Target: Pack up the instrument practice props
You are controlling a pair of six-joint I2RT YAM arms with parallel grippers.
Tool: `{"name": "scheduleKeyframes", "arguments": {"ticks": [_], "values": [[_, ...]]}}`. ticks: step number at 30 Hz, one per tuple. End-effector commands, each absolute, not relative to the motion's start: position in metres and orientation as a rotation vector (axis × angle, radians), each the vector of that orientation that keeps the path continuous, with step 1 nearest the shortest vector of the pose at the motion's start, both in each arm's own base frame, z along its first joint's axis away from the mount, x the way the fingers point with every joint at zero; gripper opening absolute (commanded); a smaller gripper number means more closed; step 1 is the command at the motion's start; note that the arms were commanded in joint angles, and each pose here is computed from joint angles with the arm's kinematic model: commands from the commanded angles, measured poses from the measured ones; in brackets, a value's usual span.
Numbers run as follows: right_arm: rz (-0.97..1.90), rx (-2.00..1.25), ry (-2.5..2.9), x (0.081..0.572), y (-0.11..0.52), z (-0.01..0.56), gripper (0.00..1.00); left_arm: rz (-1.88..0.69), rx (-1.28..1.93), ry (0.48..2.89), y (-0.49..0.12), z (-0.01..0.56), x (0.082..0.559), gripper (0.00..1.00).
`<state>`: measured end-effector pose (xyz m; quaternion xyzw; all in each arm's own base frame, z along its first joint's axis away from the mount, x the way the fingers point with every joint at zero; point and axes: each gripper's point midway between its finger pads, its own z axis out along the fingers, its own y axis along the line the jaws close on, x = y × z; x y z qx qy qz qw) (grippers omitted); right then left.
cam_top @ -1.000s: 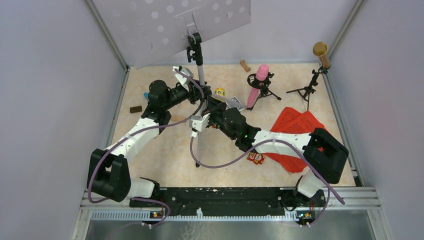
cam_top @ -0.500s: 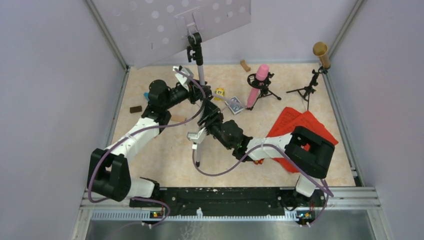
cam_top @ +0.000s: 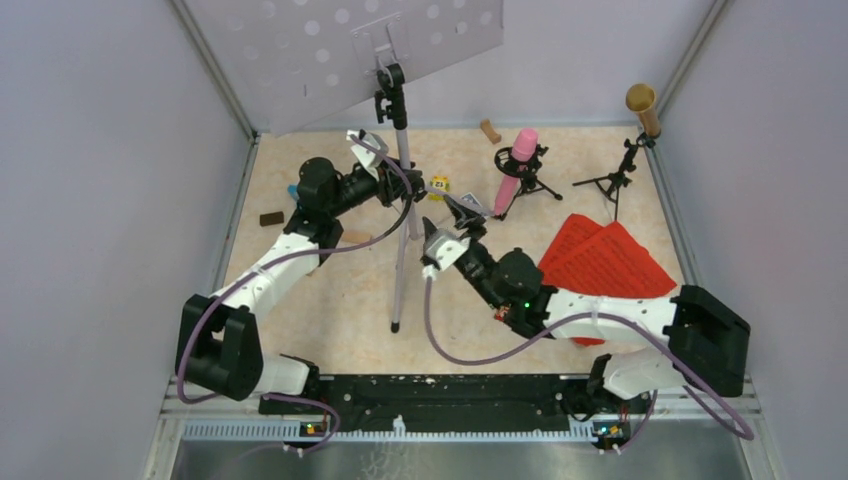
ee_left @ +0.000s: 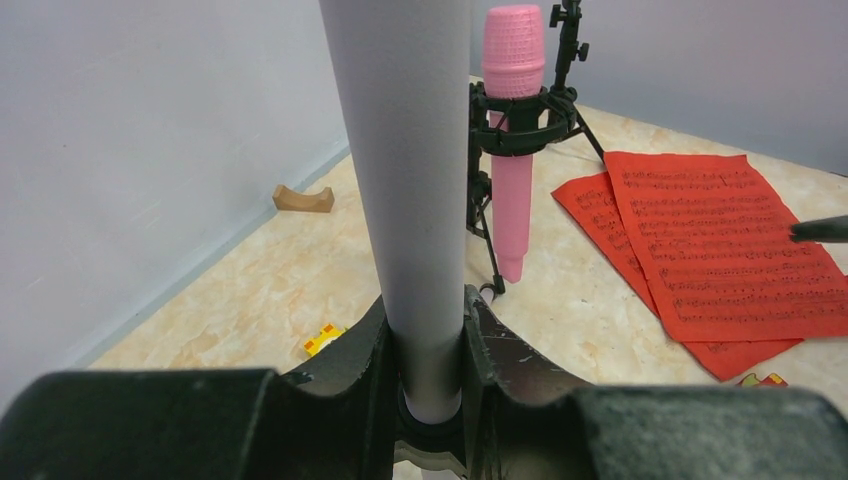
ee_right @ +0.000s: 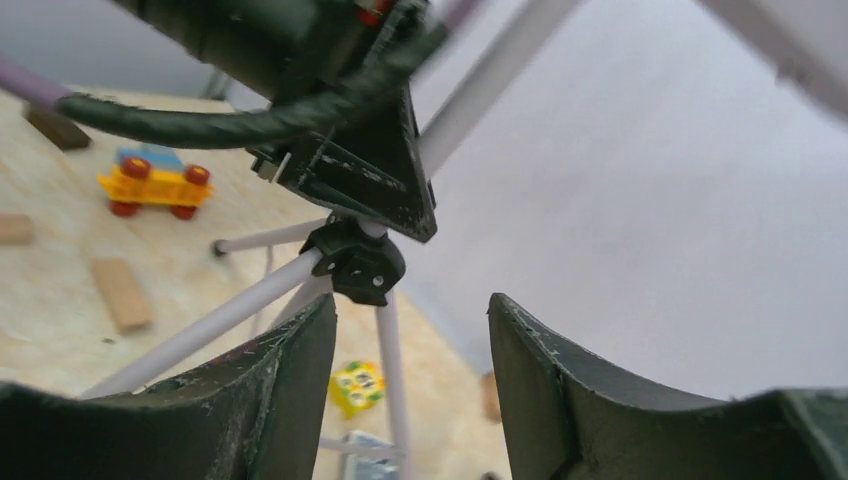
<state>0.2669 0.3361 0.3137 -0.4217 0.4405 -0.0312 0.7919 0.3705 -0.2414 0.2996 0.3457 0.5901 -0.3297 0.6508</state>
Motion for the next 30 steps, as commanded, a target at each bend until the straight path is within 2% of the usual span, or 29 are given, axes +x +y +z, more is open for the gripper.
{"name": "scheduleKeyframes", "arguments": {"ticks": [1, 4, 7, 16, 25, 30], "values": [[0.427, -0.522, 1.259, 0.277, 0.319, 0.292, 0.56, -0.673, 0.825, 1.347, -0.240, 0.290, 0.385, 0.00], [0.722, -0.223, 1.433, 0.295, 0.309, 0.293, 0.55, -0.673, 0.826, 1.351, -0.240, 0.289, 0.386, 0.00], [0.889, 0.041, 1.596, 0.308, 0.307, 0.294, 0.53, -0.671, 0.831, 1.349, -0.241, 0.289, 0.386, 0.00], [1.479, 0.464, 1.640, 0.315, 0.335, 0.311, 0.53, -0.675, 0.843, 1.356, -0.242, 0.286, 0.386, 0.00], [1.600, 0.557, 1.686, 0.332, 0.350, 0.292, 0.50, -0.690, 0.865, 1.344, -0.245, 0.286, 0.384, 0.00], [1.657, 0.580, 1.643, 0.335, 0.351, 0.296, 0.44, -0.703, 0.870, 1.344, -0.247, 0.285, 0.383, 0.00]]}}
